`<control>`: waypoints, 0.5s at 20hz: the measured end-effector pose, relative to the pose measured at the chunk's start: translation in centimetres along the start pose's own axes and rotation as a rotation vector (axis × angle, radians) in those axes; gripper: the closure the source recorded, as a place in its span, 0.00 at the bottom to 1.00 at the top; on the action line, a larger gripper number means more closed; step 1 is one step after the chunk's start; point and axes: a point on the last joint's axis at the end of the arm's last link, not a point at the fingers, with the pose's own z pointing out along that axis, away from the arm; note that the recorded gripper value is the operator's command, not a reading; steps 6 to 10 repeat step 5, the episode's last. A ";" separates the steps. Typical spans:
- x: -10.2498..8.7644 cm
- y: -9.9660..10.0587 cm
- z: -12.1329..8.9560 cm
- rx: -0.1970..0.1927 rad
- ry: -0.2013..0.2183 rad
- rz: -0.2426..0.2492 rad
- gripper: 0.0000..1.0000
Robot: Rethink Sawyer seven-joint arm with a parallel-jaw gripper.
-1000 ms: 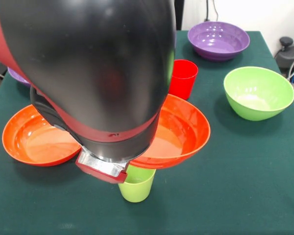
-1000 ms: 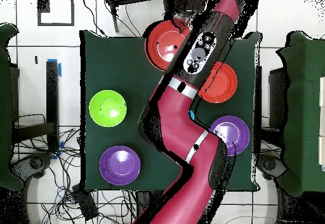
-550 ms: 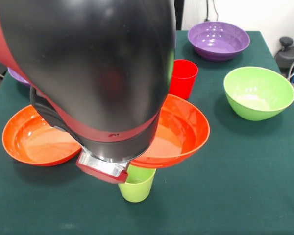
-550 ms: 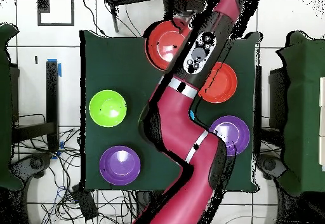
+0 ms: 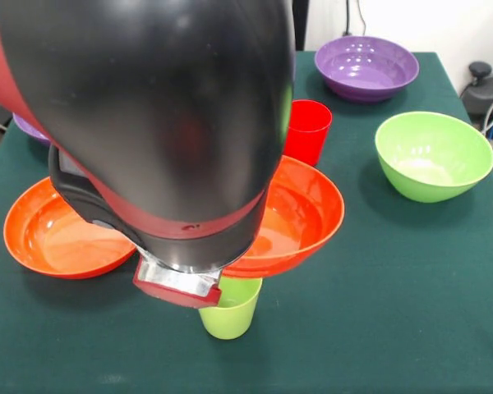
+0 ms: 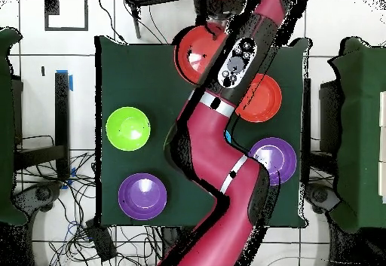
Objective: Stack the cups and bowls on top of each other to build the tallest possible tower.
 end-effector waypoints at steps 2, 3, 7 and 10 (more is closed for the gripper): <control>0.0 0.0 0.0 0.000 0.000 -0.003 1.00; 0.0 0.0 0.0 0.000 0.000 -0.004 1.00; 0.0 0.0 0.0 0.000 -0.001 -0.004 1.00; 0.0 0.0 0.0 0.000 -0.001 -0.004 1.00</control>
